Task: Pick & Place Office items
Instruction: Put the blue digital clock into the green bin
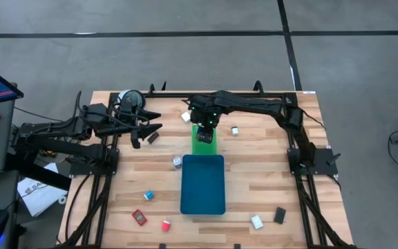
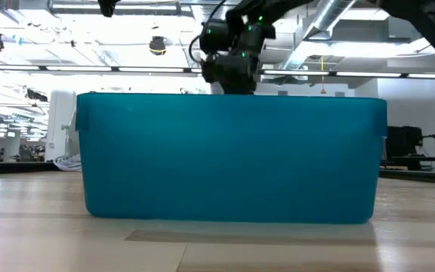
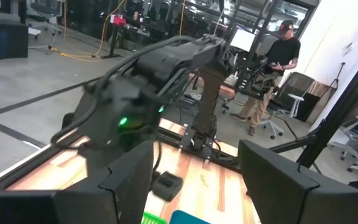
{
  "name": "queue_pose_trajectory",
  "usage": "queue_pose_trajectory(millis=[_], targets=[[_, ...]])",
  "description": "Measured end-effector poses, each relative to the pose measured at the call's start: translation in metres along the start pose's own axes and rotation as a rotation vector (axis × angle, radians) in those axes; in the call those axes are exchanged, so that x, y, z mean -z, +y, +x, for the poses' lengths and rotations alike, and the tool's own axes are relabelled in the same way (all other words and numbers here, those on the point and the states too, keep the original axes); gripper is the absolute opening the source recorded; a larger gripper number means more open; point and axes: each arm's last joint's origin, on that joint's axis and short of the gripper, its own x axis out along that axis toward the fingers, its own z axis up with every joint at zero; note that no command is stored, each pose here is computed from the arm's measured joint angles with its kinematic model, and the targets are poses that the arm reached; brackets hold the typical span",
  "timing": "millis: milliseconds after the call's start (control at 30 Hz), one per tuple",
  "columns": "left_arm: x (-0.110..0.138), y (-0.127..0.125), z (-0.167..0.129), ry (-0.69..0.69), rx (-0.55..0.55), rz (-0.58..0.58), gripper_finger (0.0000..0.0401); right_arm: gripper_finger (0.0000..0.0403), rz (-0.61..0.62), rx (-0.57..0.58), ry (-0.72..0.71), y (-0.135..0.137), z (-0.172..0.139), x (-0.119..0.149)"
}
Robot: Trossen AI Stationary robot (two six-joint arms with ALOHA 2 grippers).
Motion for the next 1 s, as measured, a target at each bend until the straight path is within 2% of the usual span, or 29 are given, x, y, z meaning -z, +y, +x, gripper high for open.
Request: queue_pose_trajectory(millis=[167, 600, 1000], targets=[[-0.001, 0.0, -0.002, -0.005, 0.001, -0.002, 0.0231, 0.0139, -0.024, -0.002, 0.049, -0.011, 0.014, 0.002], [-0.001, 0.0, -0.002, -0.008, -0.007, -0.007, 0.0231, 0.0141, -0.048, 0.005, -0.001, -0.012, 0.02, -0.004], [-0.001, 0.0, -0.002, -0.008, -0.007, -0.007, 0.0231, 0.0189, -0.04, 0.007, -0.007, -0.012, 0.02, -0.005]])
